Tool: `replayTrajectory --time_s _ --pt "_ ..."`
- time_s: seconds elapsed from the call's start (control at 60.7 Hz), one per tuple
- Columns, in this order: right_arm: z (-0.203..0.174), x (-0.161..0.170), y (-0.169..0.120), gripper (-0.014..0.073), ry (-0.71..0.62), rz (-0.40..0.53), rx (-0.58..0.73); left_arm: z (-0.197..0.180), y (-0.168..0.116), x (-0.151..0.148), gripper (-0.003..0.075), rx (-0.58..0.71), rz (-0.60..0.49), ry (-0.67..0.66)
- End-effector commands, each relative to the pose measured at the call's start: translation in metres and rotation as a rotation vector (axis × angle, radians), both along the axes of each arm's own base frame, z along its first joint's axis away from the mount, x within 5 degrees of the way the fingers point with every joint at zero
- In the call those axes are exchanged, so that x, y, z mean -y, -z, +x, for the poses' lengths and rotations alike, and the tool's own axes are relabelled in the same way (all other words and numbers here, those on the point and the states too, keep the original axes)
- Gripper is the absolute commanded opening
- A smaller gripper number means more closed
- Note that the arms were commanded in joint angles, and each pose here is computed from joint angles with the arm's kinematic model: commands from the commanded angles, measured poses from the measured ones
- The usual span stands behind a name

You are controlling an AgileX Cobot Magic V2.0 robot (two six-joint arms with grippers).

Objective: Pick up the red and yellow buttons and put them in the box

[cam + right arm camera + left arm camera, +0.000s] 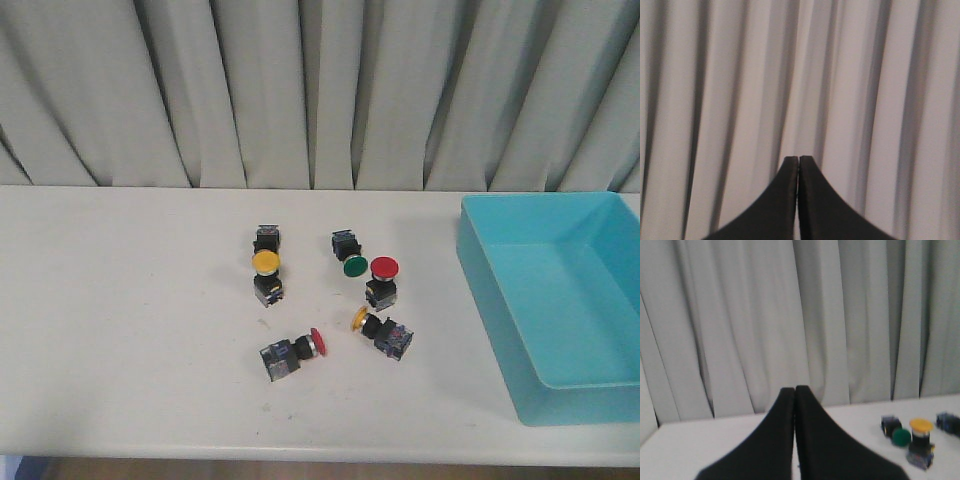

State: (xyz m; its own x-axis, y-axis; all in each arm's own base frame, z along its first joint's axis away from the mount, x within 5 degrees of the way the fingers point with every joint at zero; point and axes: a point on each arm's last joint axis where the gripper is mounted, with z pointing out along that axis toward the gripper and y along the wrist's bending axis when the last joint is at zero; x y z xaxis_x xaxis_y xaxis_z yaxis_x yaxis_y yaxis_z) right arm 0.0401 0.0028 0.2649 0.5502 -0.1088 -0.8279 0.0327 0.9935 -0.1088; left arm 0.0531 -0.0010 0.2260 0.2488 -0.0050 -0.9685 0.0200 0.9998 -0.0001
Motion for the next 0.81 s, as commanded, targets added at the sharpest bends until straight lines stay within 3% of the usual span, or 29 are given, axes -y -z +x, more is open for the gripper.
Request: replayTrajectory --time_s 0.0,0.066,0.115,0.198,0.264,0.362,0.445,0.659,0.791 --pt "-0.019 0.005 -0.071 -0.0003 0.060 0.017 0.366 -0.015 -0.065 -0.001 -0.0006 0.347 -0.020 -0.006" --pt "-0.006 0.007 -0.109 -0.0003 0.160 -0.050 0.365 -0.008 -0.106 -0.001 -0.0006 0.358 -0.008 -0.010" --pt "0.012 0.007 -0.136 -0.0003 0.189 -0.083 0.311 0.008 -0.136 0.000 -0.0006 0.290 0.005 -0.012" --pt "0.058 0.006 -0.174 -0.0003 0.158 -0.090 0.116 0.045 -0.167 0.001 -0.0006 0.094 0.000 -0.005" --pt "0.095 0.006 -0.194 -0.0003 0.091 -0.023 -0.060 0.072 -0.186 0.001 -0.0006 -0.029 -0.005 0.000" --pt "0.140 0.003 -0.196 -0.0003 0.011 0.070 -0.318 0.109 -0.203 0.002 -0.0006 -0.117 -0.003 0.002" --pt "0.170 0.002 -0.183 -0.0003 -0.002 0.076 -0.469 0.135 -0.202 0.003 -0.0006 -0.170 -0.006 0.003" --pt "0.204 0.001 -0.157 -0.0003 0.000 0.076 -0.593 0.184 -0.174 0.004 -0.0006 -0.253 -0.004 0.002" --pt "0.204 0.000 -0.152 0.0019 0.004 0.035 -0.645 0.201 -0.163 0.011 -0.0005 -0.280 -0.114 0.038"
